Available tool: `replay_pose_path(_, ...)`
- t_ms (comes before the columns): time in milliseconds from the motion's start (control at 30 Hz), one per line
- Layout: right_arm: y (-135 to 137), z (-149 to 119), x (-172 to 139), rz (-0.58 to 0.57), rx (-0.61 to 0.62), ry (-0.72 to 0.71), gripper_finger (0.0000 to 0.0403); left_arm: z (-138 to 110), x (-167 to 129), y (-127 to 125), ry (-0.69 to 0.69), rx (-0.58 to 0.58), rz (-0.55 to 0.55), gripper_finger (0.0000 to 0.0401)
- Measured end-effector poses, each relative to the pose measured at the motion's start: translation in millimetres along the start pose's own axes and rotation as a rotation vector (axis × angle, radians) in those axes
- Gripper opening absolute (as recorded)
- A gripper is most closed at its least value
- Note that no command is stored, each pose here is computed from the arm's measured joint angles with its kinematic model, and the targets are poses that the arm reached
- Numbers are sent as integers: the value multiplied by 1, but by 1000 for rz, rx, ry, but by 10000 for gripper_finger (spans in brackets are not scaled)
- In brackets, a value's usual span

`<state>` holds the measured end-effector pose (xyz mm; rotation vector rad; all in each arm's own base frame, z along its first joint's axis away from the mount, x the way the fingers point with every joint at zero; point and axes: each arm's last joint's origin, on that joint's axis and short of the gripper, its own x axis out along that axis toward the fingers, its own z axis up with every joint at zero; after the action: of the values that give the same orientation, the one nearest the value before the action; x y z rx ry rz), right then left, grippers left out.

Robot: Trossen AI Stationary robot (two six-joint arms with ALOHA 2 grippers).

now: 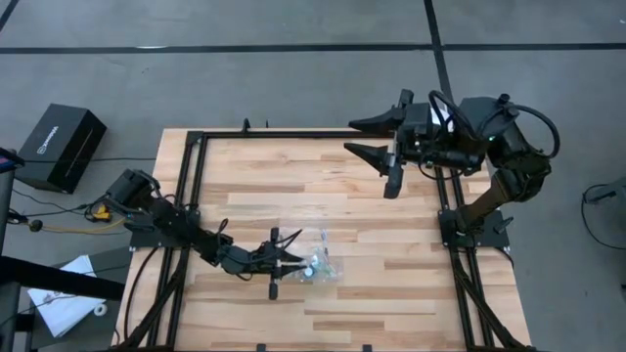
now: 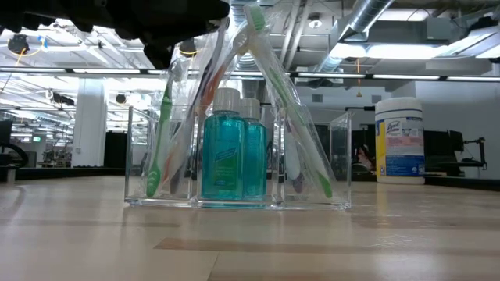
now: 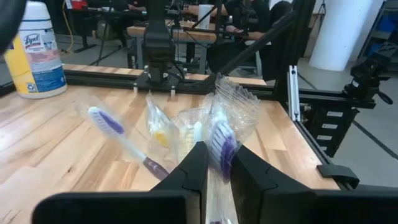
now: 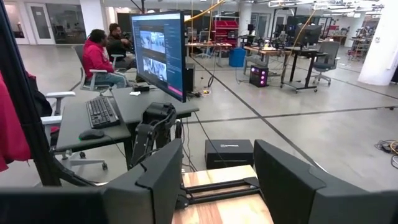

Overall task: Pick & Place toothbrushing station
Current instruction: Put the purple toothbrush into the center transparent organizer, then return to Home Position

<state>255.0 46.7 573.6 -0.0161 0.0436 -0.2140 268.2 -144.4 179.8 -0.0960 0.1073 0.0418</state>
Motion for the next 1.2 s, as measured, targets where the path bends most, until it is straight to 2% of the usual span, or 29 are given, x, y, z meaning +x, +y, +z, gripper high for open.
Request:
replay_pose_path(300,0,0,0,0,0,0,188,-8,-7,6,-12,-56,-10,32)
replay_pose_path(433,0,0,0,0,-7,0,188,-15,-14,12,-30,-99,-7,45)
replay_pose_path(700,0,1,0,0,-4,-14,188,-18,-18,15,-42,-109,-27,53)
replay_pose_path(833,0,2,0,0,-3,-15,188,-25,-18,15,7,-81,-51,74)
replay_pose_path(1200,0,2,0,0,0,-21,188,-11,-21,14,-61,-123,-60,165)
